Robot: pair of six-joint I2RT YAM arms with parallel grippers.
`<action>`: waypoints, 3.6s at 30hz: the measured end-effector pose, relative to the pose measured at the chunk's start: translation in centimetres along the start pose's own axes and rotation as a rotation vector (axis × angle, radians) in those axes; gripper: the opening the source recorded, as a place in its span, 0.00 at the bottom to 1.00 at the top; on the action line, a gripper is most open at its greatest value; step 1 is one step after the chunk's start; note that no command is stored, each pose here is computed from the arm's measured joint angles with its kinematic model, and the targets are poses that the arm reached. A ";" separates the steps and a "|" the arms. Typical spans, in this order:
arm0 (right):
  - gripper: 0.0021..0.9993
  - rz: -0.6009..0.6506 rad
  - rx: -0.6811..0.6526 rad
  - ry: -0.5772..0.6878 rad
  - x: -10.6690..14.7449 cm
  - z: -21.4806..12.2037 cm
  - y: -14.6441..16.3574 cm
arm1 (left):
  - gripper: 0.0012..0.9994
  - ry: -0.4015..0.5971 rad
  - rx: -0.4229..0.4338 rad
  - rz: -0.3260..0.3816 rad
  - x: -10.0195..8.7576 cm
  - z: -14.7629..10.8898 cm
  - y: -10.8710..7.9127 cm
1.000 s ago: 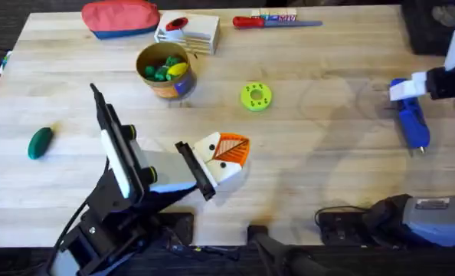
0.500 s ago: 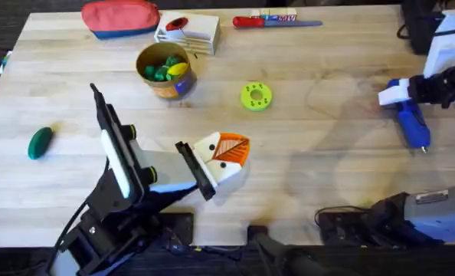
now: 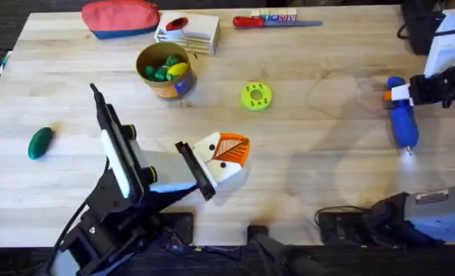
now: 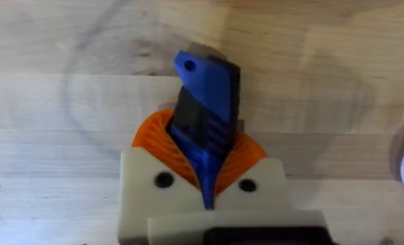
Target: Pick up the gripper from the table and insert it into the empty holder that is missing its gripper. Then pick up a screw, insert it into the mounting hole, and use the screwdriver to tighten it. Finally, clean up the table by picking up the vegetable and placing it into the bucket.
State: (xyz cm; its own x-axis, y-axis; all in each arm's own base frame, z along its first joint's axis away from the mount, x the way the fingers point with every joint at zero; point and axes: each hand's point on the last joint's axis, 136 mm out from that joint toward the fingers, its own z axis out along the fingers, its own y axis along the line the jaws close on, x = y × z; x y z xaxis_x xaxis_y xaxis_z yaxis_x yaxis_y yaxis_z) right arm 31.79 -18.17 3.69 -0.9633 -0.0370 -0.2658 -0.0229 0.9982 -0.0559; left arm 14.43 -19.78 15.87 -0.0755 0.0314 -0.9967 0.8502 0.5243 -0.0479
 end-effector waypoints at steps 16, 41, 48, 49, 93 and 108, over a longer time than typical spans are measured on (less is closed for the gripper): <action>0.01 0.117 0.118 -0.282 -3.9 -10.6 -0.6 | 0.00 0.000 0.000 0.000 0.0 0.0 0.0; 0.00 -0.140 -0.513 -1.263 -5.4 -29.4 25.9 | 0.00 0.000 0.000 0.000 0.0 0.0 0.0; 0.00 -0.295 -0.879 -1.312 -1.8 -34.2 34.6 | 0.00 0.000 0.000 0.000 0.0 0.0 0.0; 0.00 -0.320 -0.926 -1.319 -1.1 -35.0 35.6 | 0.00 0.000 0.000 0.000 0.0 0.0 0.0; 0.00 -0.567 -1.191 -1.277 2.4 -34.9 46.5 | 0.00 0.000 0.000 0.000 0.0 0.0 0.0; 0.00 -0.594 -1.171 -1.313 2.4 -35.2 46.4 | 0.00 0.001 0.000 0.000 0.0 0.0 0.0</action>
State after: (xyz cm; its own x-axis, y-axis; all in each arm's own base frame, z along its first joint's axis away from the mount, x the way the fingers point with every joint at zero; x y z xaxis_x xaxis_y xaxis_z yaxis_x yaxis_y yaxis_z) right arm 19.03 29.77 34.35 0.0257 0.2112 -0.9771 -0.9389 0.3407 0.0489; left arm 14.43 -19.78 15.86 -0.0759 0.0317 -0.9966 0.8502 0.5243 -0.0480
